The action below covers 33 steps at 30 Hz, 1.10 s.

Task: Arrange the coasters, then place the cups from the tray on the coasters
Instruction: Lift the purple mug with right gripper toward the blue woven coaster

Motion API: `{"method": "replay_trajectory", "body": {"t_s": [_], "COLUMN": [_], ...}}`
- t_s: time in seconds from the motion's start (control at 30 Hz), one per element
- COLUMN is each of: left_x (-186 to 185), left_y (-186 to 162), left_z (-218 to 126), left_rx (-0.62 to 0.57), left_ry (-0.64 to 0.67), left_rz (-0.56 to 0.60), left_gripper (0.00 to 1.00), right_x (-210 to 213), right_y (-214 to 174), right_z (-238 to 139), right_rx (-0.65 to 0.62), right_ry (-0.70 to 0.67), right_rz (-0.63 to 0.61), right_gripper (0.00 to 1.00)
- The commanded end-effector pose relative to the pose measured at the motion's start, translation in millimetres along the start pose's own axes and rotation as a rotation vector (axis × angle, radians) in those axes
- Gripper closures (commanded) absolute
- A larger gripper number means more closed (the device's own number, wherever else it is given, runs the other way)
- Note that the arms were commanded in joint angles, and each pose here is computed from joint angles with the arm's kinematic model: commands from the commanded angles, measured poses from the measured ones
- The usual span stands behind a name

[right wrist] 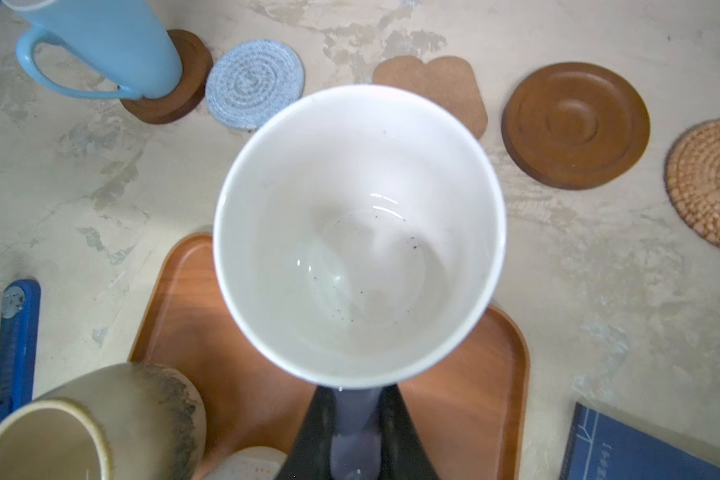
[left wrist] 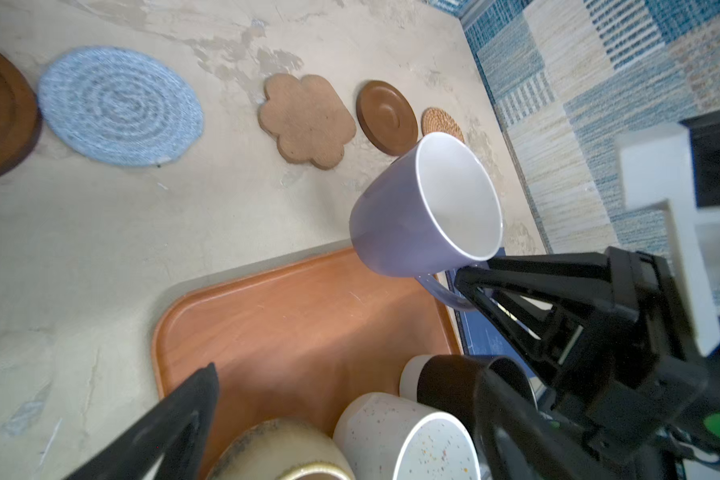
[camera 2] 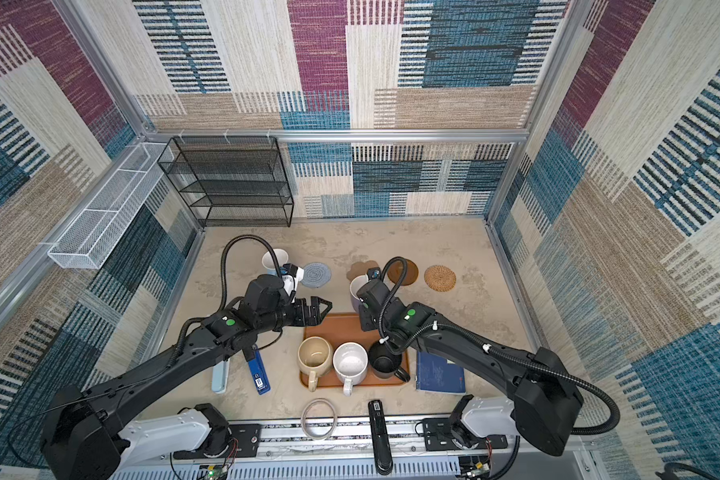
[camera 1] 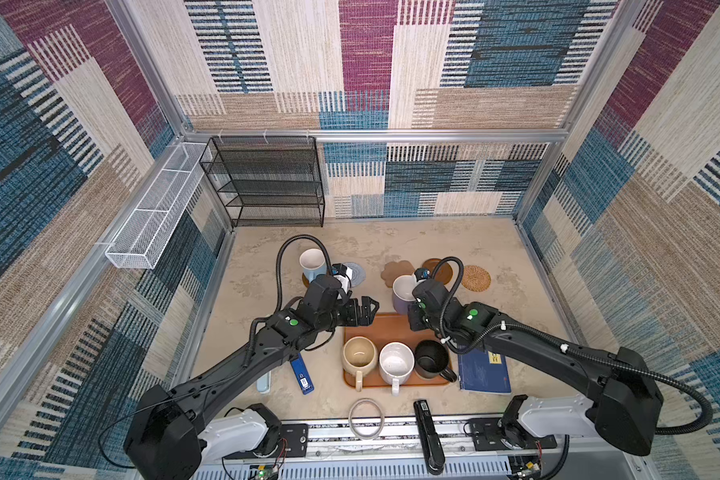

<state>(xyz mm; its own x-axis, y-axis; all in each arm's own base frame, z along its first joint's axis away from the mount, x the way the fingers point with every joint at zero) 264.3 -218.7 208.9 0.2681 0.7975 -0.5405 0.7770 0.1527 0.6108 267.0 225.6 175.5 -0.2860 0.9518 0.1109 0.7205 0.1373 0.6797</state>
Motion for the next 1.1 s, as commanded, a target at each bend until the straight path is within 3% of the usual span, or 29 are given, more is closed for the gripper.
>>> {"method": "replay_trajectory", "body": {"t_s": [0.0,0.3,0.43,0.67,1.07], "left_x": [5,49,68,81,101], "left_y": [15,30,33,38,28], "left_z": [-9,-25,-29,-40,-16], "left_rx": [-0.051,-0.109,-0.140,-0.215,-0.181], "left_ry": [0.015,0.053,0.141,0.103,0.089], "left_rz": [-0.027,-0.137,-0.149,-0.205,-0.297], "left_gripper": [0.01,0.01,0.01,0.01,0.01], "right_x": [15,49,66,88,104], "right_y": [35,72,87,108,117], "right_z": [6,40,63,95,141], "right_rx": [-0.108,-0.132,-0.135,-0.161,-0.157], "right_ry": [0.018,0.064,0.084,0.110,0.053], "right_rz": [0.016,0.016,0.029,0.066,0.081], "right_gripper": [1.00,1.00,1.00,1.00,1.00]}}
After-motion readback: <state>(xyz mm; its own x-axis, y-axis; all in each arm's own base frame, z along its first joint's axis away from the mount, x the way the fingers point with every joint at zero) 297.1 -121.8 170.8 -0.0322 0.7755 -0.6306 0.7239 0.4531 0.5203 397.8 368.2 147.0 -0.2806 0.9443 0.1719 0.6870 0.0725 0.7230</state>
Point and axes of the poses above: each gripper's point midway between its finger pads, its own z axis out along the fingers, its own x axis along the line the jaws close on, y = z × x, the point moved 3 cm from there along -z, back along the fingers, and after that the axes turned 2 degrees about -z, right-handed, at the moved point
